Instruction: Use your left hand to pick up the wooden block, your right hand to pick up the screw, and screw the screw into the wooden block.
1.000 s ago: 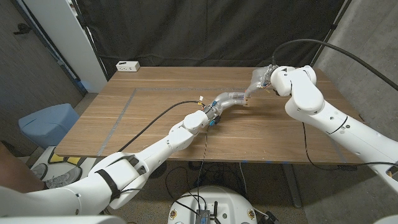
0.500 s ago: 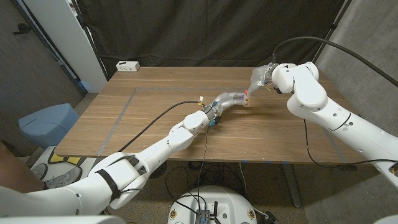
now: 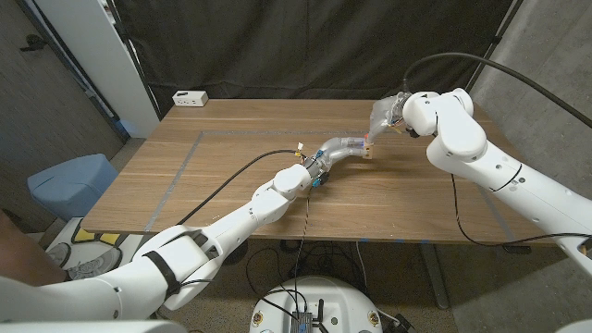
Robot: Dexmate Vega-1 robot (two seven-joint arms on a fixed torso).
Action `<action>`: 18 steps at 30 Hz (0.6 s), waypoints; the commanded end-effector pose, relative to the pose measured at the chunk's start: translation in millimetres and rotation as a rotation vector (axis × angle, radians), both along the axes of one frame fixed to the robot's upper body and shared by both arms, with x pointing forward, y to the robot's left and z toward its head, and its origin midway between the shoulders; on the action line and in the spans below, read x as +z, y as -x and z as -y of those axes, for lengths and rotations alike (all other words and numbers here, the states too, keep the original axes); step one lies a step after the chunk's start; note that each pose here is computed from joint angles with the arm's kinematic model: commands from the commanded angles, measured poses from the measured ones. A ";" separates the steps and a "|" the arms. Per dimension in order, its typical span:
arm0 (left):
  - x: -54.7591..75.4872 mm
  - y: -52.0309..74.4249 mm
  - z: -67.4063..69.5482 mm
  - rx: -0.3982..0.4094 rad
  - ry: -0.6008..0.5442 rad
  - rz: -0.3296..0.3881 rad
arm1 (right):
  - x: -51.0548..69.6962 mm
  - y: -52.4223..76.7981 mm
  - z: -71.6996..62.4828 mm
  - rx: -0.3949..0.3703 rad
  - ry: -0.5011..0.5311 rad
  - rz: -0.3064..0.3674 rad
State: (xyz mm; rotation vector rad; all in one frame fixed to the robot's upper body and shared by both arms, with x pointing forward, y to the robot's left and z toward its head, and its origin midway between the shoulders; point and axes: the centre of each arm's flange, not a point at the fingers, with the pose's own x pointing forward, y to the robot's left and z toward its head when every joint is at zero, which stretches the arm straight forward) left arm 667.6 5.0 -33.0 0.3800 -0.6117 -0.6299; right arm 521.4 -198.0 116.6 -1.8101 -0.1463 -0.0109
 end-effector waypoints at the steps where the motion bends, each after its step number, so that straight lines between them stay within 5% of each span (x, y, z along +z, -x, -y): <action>1: 1.4 0.2 1.5 -0.001 -0.002 0.005 | 2.4 -1.8 -4.3 0.013 0.010 -0.003; 18: 0.6 0.3 2.7 -0.002 -0.003 0.001 | 3.1 -4.2 -4.9 0.007 0.021 0.007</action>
